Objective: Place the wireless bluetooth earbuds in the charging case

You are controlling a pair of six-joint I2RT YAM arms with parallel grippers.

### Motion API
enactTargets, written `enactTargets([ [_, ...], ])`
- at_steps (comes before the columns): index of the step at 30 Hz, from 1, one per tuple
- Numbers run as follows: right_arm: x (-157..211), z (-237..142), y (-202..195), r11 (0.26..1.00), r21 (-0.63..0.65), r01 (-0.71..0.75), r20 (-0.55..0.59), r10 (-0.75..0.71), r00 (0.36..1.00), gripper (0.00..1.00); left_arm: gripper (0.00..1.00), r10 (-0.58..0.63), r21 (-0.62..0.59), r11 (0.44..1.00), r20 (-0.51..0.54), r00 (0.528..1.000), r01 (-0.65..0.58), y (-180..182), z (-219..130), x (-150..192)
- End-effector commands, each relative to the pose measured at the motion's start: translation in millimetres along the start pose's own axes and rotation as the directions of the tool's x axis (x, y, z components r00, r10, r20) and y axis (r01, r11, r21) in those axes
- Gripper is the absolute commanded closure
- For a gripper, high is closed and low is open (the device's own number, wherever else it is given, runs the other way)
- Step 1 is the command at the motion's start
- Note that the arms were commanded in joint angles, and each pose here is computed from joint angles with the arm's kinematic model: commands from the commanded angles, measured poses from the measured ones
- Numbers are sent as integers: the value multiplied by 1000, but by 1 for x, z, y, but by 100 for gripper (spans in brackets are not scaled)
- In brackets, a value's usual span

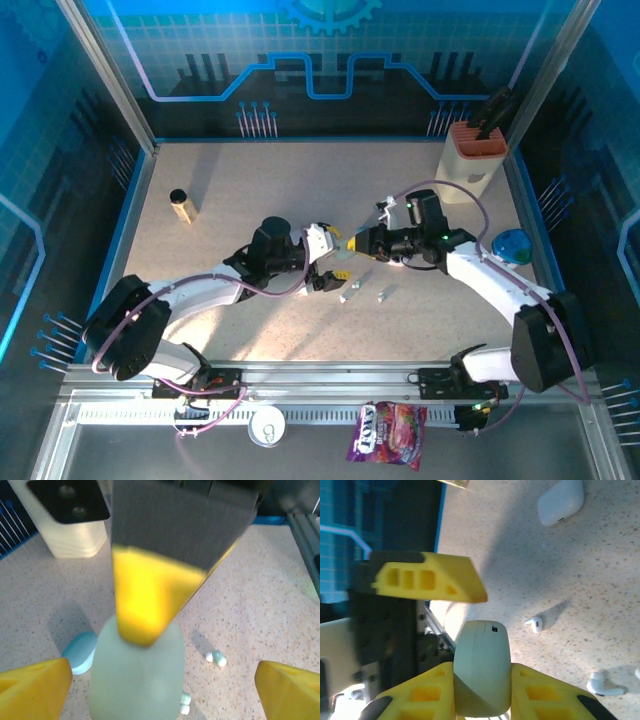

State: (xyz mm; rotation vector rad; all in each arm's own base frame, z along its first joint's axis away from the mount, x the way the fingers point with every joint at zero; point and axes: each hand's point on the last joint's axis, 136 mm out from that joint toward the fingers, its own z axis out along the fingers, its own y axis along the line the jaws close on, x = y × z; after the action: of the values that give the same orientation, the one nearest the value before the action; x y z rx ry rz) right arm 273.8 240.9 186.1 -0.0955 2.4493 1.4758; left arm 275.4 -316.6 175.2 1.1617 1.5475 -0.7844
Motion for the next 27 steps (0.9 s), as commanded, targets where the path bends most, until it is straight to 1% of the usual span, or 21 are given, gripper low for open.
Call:
enactTargets([
  [1, -3, -21, 29, 991, -134, -10, 35, 15, 999, 79, 3, -41, -7, 999, 230, 972, 44, 2, -14, -47],
  [4, -7, -37, 46, 974, -225, -31, 66, 47, 997, 80, 7, -84, 30, 996, 347, 934, 78, -3, -26, -74],
  [7, -10, -50, 64, 947, -319, -38, 81, 67, 994, 80, 9, -65, 42, 998, 415, 907, 52, -6, -32, -95],
  [10, -12, -59, 77, 926, -376, -35, 101, 79, 992, 81, 8, -34, 38, 999, 434, 900, 19, -6, -31, -100],
  [12, -13, -62, 84, 910, -413, -47, 102, 98, 990, 83, 10, -16, 38, 999, 456, 890, -2, -6, -30, -102],
  [15, -15, -67, 94, 874, -481, -73, 84, 129, 988, 85, 17, 10, 47, 998, 513, 858, -39, -9, -31, -107],
  [17, -16, -70, 99, 855, -510, -91, 76, 151, 986, 86, 21, 9, 38, 999, 555, 832, -36, -7, -33, -112],
  [21, -16, -71, 98, 846, -519, -122, 71, 185, 980, 91, 22, 14, 35, 999, 560, 828, -41, -5, -31, -115],
  [24, -15, -71, 100, 842, -523, -131, 68, 194, 979, 92, 24, 26, 28, 998, 561, 827, -50, -4, -30, -115],
  [27, -14, -70, 100, 841, -524, -135, 61, 195, 979, 92, 29, 24, 36, 998, 563, 826, -54, -5, -29, -117],
])
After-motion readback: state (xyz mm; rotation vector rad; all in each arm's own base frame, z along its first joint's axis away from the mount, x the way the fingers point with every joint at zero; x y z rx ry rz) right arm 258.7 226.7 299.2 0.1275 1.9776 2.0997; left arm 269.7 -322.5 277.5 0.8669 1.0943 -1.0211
